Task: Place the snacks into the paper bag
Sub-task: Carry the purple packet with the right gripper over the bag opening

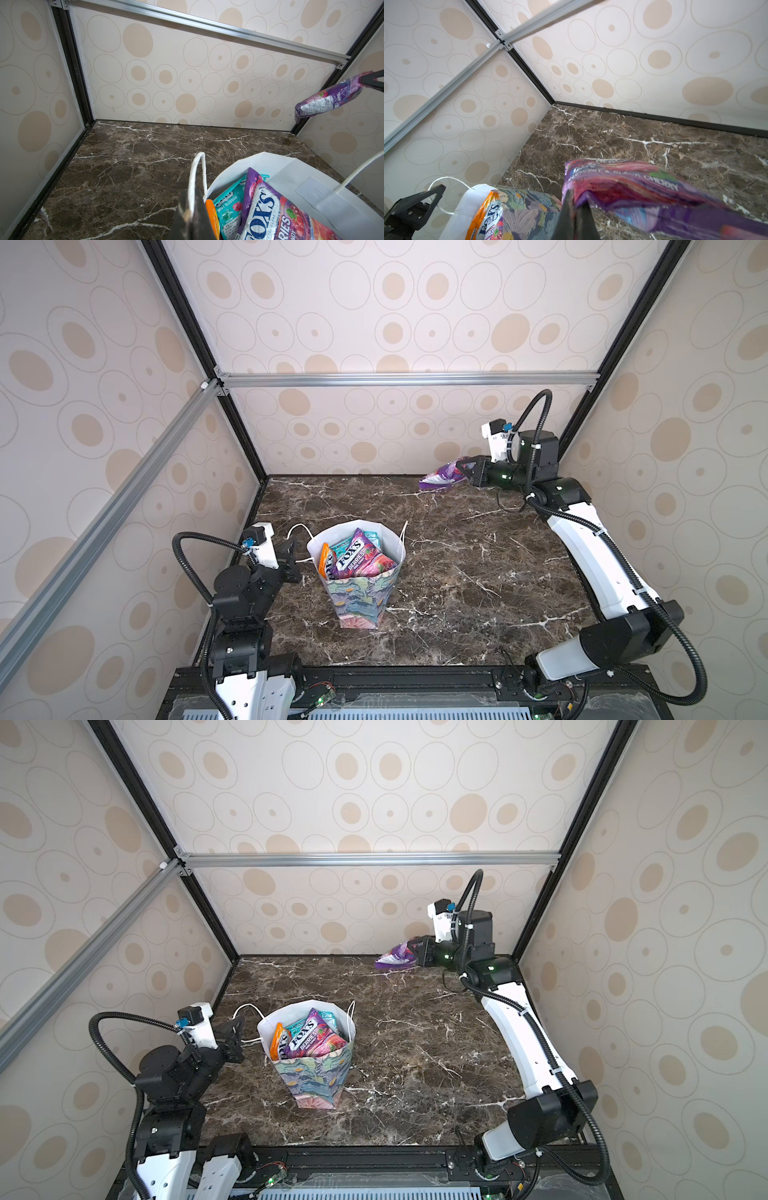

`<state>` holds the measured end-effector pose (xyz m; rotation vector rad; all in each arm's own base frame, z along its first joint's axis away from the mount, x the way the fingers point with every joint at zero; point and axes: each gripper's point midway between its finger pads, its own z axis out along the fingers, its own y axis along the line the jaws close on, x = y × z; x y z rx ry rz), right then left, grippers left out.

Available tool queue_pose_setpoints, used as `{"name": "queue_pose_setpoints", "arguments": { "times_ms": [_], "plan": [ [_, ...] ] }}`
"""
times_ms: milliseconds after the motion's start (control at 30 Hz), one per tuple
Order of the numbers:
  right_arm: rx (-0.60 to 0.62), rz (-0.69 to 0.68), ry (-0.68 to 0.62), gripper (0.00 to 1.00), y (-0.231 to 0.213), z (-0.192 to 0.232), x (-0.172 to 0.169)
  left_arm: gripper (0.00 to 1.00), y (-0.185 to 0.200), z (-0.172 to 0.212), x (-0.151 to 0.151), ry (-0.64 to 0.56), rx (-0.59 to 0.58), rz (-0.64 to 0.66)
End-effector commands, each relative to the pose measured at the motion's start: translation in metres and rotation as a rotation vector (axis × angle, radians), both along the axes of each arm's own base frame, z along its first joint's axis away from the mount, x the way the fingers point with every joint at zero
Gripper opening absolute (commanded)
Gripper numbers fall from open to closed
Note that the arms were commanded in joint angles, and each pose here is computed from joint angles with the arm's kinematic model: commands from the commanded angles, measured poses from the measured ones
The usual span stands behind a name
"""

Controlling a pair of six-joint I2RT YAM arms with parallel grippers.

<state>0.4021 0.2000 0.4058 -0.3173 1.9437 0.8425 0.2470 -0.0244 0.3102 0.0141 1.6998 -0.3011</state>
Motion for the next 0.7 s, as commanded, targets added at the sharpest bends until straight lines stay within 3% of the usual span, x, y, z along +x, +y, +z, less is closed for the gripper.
{"name": "queue_pose_setpoints", "arguments": {
  "times_ms": [0,667],
  "plan": [
    [-0.027,0.022,-0.061,0.0,0.01,0.021,-0.008,0.0,-0.003,0.005,-0.002,-0.018,0.011,-0.018],
    [-0.066,0.159,-0.229,0.0,0.075,0.087,-0.069,0.0,-0.003,0.006,-0.003,-0.023,0.012,-0.019]
  ]
}}
